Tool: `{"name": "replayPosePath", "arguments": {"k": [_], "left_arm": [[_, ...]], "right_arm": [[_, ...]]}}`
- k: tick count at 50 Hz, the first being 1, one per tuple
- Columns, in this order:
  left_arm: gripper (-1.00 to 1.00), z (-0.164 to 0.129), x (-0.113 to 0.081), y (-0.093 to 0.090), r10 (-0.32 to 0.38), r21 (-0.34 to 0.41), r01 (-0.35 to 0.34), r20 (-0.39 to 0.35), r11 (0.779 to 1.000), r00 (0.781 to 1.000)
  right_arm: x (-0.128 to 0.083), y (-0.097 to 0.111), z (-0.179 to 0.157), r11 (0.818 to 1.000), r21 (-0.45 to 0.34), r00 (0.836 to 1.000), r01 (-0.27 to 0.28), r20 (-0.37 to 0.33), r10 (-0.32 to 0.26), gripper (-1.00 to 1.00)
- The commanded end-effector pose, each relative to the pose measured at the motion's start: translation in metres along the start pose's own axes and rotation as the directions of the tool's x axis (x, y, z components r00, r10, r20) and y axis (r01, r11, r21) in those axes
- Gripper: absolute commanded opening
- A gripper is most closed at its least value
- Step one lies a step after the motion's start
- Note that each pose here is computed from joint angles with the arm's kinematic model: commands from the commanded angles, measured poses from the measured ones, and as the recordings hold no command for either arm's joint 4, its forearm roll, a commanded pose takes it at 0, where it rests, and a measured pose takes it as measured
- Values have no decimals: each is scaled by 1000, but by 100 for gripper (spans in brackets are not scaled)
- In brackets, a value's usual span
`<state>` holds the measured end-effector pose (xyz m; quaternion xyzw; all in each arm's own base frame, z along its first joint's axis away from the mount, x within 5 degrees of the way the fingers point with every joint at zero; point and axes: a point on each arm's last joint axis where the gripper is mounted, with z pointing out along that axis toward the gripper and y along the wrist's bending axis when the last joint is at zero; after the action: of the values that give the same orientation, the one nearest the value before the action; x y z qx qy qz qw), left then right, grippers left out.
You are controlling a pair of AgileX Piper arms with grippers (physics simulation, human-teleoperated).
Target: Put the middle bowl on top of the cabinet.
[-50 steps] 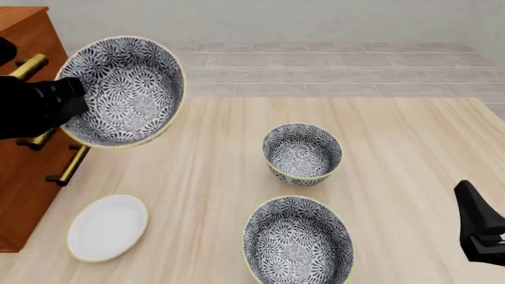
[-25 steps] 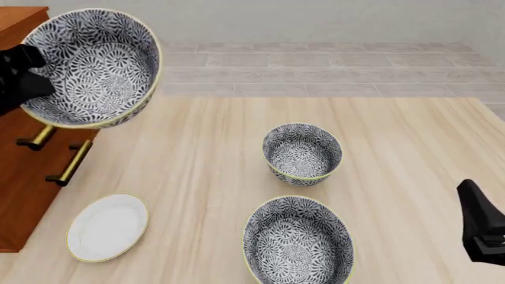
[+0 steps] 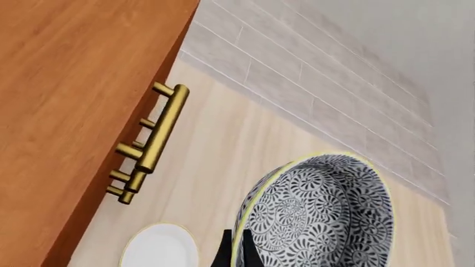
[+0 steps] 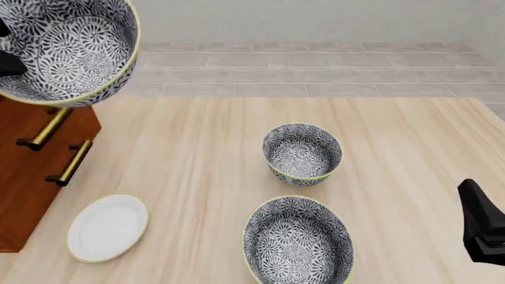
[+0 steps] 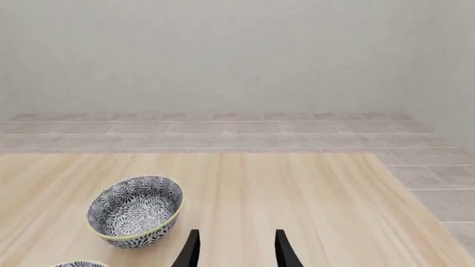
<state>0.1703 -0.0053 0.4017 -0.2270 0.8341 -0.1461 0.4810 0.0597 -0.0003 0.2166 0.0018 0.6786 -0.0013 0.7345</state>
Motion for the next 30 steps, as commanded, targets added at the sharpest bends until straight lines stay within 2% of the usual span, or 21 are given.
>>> {"name": "replayPosePath", "arguments": {"k": [1,30], "left_arm": [[-100,-7,-11,-3,-19,1,19,27,1000,999],[-100,-14,-43,1,-128,-53,135,117,989,985]], "right_arm": [[1,0,0,1000,-3,1000,-2,-2,2,100],[2,0,0,1000,0,1000,-8,-5,8,100]]}}
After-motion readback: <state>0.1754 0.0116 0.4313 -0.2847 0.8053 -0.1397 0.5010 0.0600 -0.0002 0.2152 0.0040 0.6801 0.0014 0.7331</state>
